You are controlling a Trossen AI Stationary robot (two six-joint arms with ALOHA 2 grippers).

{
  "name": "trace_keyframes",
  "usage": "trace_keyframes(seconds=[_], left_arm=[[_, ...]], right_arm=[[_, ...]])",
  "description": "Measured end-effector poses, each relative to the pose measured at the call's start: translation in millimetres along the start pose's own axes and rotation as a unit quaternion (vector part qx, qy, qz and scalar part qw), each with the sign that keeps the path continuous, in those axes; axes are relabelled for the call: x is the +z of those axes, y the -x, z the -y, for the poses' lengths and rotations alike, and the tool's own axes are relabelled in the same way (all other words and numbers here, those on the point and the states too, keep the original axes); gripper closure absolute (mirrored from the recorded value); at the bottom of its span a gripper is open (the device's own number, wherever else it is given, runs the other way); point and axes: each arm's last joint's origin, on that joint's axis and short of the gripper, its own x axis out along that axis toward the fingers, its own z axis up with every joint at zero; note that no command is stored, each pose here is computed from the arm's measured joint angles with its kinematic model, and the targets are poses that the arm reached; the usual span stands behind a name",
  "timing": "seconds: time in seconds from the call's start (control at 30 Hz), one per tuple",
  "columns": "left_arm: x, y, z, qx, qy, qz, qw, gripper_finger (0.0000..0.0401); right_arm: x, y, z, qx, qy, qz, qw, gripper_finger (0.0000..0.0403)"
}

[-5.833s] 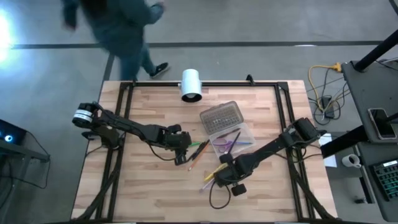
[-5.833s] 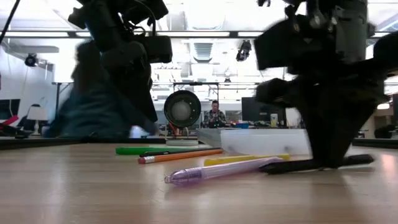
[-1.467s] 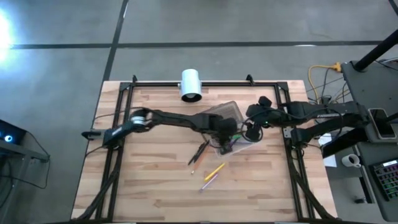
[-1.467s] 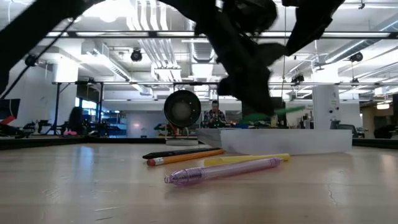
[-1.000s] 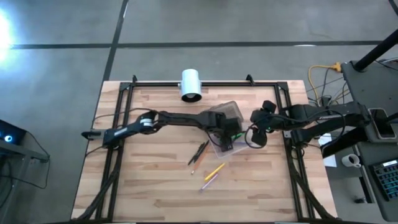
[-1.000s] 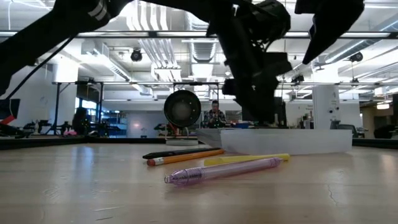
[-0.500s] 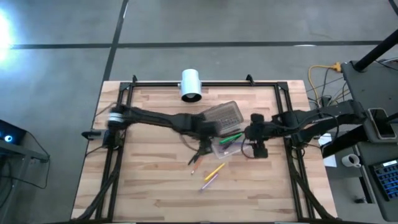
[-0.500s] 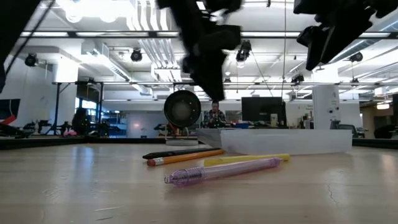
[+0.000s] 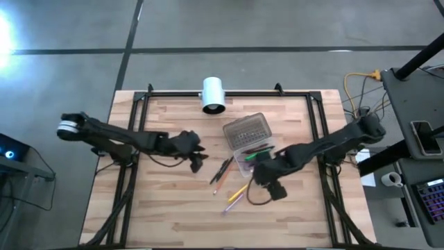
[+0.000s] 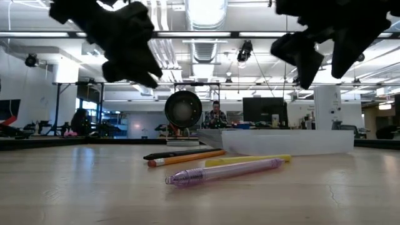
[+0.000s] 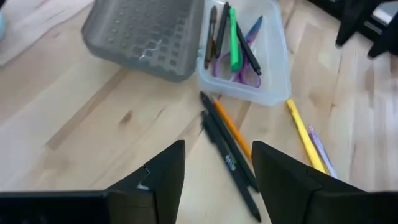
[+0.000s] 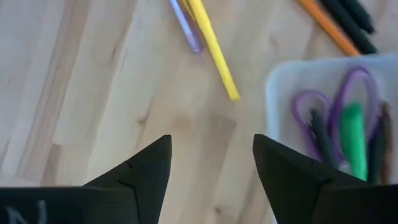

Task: Pick & place school supplies into a supply box
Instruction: Put the yellow pen into the supply box

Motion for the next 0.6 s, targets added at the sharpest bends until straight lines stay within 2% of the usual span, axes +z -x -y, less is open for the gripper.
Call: trace_keyframes(seconds=[0.17, 0.43, 0.6], left_arm=[[-10.8, 9.9, -10.3, 0.002, 0.004, 0.005, 1.0, 0.0231], [-21.0, 8.8, -14.4, 0.006, -0.019, -0.008, 1.0, 0.0231], [-22.8, 9.2, -12.1, 0.002, -0.056, -0.011, 0.998, 0.0231]], right_arm=[[25.0, -23.7, -6.3, 0.029, 0.021, -0.024, 0.999, 0.0209], [49.6, -54.8, -11.1, 0.028, 0.028, -0.044, 0.998, 0.0241], [54.9, -75.7, -9.7, -0.029, 0.035, -0.06, 0.997, 0.0238]])
